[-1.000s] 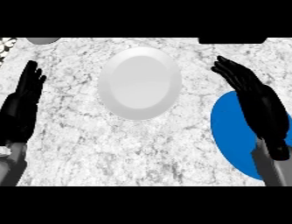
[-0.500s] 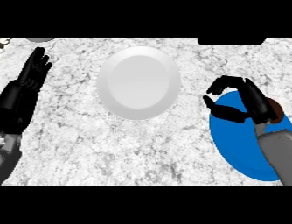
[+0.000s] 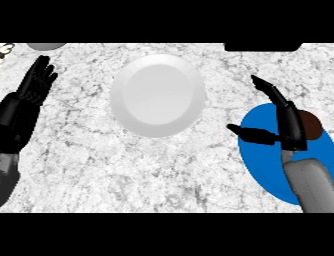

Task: Pick the cupcake from the plate and place it in the plate

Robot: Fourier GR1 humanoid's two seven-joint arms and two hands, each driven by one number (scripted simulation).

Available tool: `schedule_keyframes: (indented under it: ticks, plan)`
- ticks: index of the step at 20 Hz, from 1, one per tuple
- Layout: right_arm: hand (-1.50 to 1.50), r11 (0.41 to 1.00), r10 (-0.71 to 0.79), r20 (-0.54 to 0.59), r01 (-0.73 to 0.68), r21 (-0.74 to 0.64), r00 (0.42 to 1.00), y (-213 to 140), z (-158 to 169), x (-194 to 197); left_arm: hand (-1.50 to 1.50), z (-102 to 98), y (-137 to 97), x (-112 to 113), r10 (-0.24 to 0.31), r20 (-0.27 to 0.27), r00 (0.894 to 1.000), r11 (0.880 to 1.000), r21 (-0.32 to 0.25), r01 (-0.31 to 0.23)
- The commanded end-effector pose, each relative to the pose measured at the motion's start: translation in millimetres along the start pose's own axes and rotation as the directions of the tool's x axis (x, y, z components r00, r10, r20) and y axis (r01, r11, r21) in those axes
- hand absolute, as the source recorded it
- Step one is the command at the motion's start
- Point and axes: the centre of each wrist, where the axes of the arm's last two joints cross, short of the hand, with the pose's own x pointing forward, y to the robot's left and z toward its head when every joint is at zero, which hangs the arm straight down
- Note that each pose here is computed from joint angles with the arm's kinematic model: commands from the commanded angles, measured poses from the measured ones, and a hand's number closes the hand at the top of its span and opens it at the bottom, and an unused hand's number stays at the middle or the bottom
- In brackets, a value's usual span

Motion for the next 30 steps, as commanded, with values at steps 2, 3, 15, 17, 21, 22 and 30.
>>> schedule_keyframes:
  ticks: [2, 3, 15, 17, 21, 22, 30]
  plan:
    - [-1.50, 0.991, 0.127, 0.044, -0.125, -0.049, 0.991, -39.8, -28.8, 46.2, 0.00, -1.0, 10.1, 1.5, 0.008, -0.011, 1.000, 1.000, 0.006, -0.008]
    - [-1.50, 0.985, 0.172, -0.004, -0.172, -0.031, 0.985, -50.8, -12.4, 34.2, 0.00, -2.0, 4.9, 18.3, -0.005, -0.004, 1.000, 1.000, 0.010, 0.006]
    - [-1.50, 0.656, 0.745, -0.309, -0.567, 0.498, 0.591, -92.0, -56.0, 95.1, 0.00, -5.0, -3.3, 6.6, -0.003, -0.012, 1.000, 1.000, 0.001, 0.003]
    - [-1.50, 0.624, 0.765, -0.337, -0.504, 0.597, 0.548, -88.9, -53.6, 91.4, 0.00, 1.1, 10.1, -2.4, -0.010, -0.019, 1.000, 1.000, -0.004, 0.010]
    - [-1.50, 0.576, 0.804, -0.356, -0.476, 0.665, 0.476, -87.3, -58.6, 106.3, 0.00, 5.0, 12.5, 9.7, 0.004, 0.009, 1.000, 1.000, -0.005, -0.004]
    - [-1.50, 0.576, 0.802, -0.366, -0.446, 0.685, 0.472, -78.3, -60.7, 97.8, 0.00, -4.4, 11.0, 0.0, 0.005, -0.001, 1.000, 1.000, -0.007, -0.005]
    - [-1.50, 0.553, 0.832, -0.409, -0.504, 0.663, 0.375, -93.6, -54.5, 70.9, 0.00, -1.1, -0.5, 13.3, 0.022, -0.015, 1.000, 1.000, -0.015, -0.022]
